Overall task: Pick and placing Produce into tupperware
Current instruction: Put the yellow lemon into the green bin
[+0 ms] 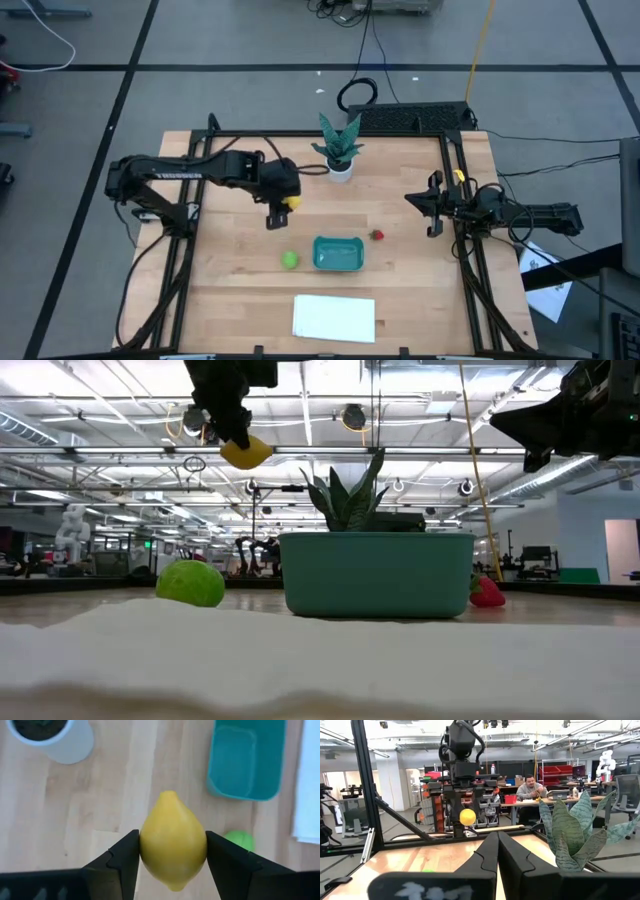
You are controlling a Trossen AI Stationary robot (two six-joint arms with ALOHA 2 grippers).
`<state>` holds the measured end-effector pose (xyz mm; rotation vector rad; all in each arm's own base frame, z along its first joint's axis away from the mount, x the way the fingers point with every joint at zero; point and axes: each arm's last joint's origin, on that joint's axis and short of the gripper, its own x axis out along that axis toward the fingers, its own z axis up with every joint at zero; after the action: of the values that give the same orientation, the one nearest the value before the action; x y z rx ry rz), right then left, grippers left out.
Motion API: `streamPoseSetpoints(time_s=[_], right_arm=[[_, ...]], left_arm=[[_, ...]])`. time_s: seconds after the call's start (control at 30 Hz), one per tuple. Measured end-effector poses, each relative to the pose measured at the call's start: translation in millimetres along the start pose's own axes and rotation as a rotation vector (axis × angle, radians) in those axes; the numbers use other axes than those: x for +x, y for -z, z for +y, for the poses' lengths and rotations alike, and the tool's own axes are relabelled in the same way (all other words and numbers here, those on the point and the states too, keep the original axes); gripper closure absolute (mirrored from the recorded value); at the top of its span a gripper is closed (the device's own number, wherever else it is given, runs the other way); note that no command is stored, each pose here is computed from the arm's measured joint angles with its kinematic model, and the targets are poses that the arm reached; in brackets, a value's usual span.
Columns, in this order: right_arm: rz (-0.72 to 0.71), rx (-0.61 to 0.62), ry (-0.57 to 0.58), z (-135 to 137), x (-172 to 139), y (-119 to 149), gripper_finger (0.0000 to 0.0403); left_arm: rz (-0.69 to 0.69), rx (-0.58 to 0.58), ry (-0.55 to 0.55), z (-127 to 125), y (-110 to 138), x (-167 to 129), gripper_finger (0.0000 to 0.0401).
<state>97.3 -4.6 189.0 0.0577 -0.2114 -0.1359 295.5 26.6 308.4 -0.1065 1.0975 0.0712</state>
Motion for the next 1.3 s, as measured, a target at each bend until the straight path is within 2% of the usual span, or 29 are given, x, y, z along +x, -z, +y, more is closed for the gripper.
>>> streamPoseSetpoints(time_s=[0.27,0.47,0.73,0.9,1.3], right_arm=[[-0.002,0.0,0.0,0,0,0,0.0403],[-0.003,-0.004,0.0,0,0,0,0.0403],[0.0,-0.006,0.0,0,1,0,0.0403],[-0.003,-0.004,0.0,0,1,0,0.0403],[-0.007,-0.003,0.0,0,1,-1,0.0403]], left_arm=[[-0.005,-0.008,0.047,3,-9,19,0.0199],[0.03,-0.012,0.166,0,-16,39,0.0207],[0.08,0.025,0.266,-1,-46,48,0.0201],[0.109,0.055,0.27,1,-66,52,0.0208],[0.088,0.149,0.358,3,-105,78,0.0212]])
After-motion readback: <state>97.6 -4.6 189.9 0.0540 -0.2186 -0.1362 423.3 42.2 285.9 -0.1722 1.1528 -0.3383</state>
